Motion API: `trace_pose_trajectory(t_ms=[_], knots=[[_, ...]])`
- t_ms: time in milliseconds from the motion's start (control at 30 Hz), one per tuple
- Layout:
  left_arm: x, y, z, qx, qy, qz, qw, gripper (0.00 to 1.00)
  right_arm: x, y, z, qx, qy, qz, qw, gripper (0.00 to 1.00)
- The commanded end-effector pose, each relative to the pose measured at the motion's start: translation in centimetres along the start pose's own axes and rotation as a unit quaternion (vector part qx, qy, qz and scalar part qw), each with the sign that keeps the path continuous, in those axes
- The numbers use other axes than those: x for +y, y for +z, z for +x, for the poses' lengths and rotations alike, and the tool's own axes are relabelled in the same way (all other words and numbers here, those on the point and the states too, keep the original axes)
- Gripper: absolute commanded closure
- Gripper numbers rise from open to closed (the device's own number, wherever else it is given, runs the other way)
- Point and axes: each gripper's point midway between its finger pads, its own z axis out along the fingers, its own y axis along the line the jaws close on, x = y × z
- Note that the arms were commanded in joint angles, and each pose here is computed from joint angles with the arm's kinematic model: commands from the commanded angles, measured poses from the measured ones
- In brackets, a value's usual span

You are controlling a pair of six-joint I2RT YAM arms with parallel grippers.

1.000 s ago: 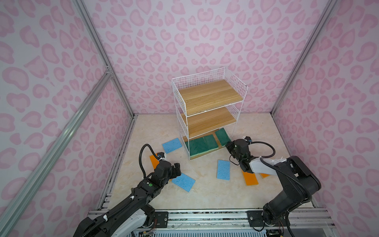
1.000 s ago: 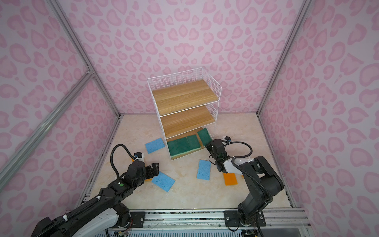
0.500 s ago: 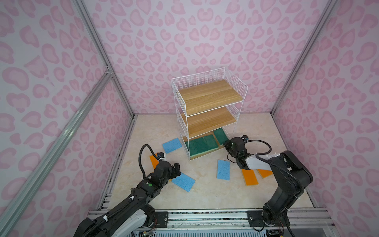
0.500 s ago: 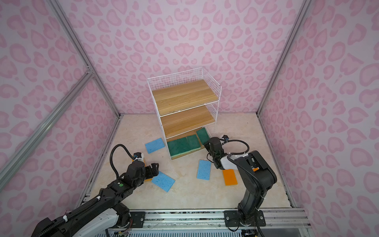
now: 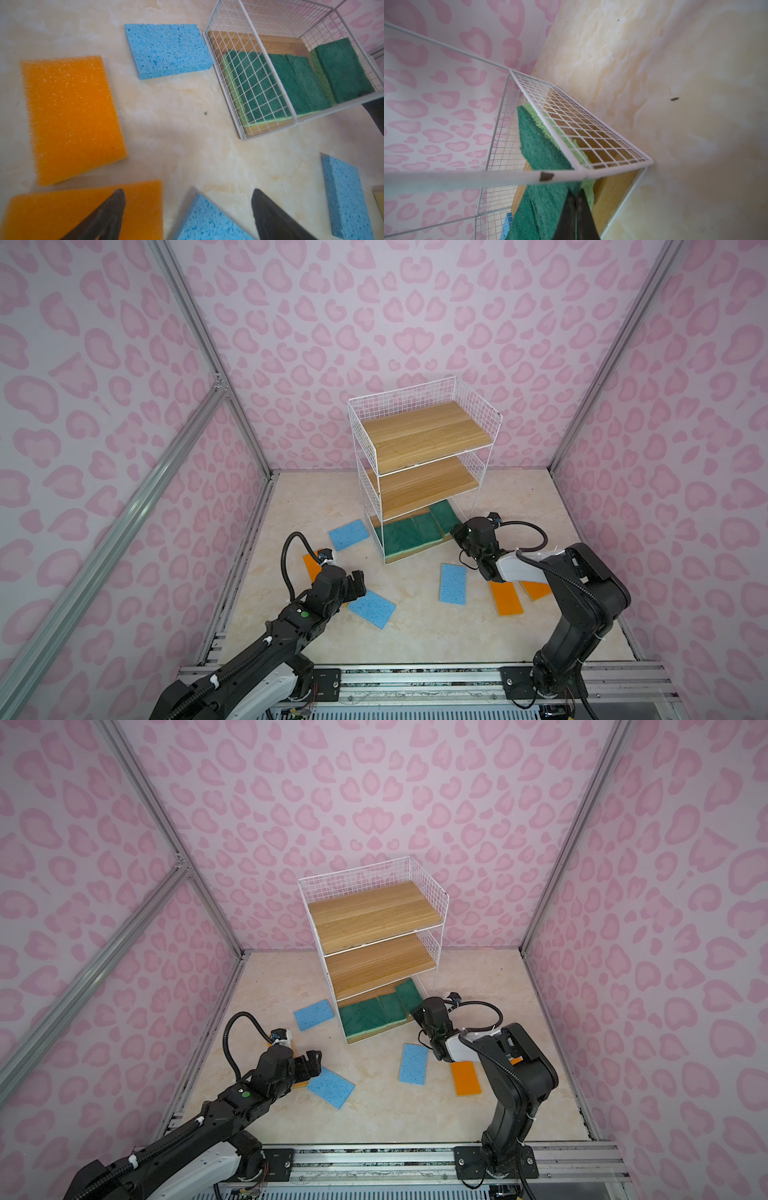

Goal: Place and organize the cleaning sponges onto the shelf
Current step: 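Lower the green sponge onto the bottom shelf beside the others with the right gripper, then open the right gripper and withdraw it from the bottom shelf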

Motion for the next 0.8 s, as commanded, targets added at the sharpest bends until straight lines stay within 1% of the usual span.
trace_pose_trajectory(t_ms=[0,67,267,300,433,533,600,767], knots=[[-0.55,0.03,-0.62,-0.013,-0.001,0.012,1.0,0.04,-0.38,-0.03,0.05,0.001,-0.008,0.004,1.0,0.96],[-0.58,-0.02,-0.69,-0.015,-0.002,0.013,1.0,0.04,-0.51,0.03,0.18,0.003,-0.008,0.005,1.0,0.94],[-0.52,-0.07,-0.71,-0.015,-0.002,0.012,1.0,0.04,-0.73,-0.01,0.4,0.006,-0.003,0.007,1.0,0.93],[-0.54,-0.09,-0.72,-0.015,-0.002,0.013,1.0,0.04,-0.79,-0.02,0.47,0.007,-0.004,0.007,1.0,0.91],[-0.56,-0.13,-0.75,-0.016,-0.002,0.014,1.0,0.04,-1.02,-0.03,0.58,0.01,-0.005,0.01,1.0,0.71],[-0.57,-0.11,-0.76,-0.016,-0.002,0.014,1.0,0.04,-0.97,-0.02,0.63,0.011,-0.005,0.011,1.0,0.61],[-0.58,-0.11,-0.78,-0.016,-0.001,0.014,1.0,0.04,-0.98,0.04,0.64,0.012,-0.006,0.012,1.0,0.57],[-0.54,-0.12,-0.81,-0.017,-0.002,0.013,1.0,0.04,-0.92,0.0,0.73,0.015,-0.008,0.012,1.0,0.53]])
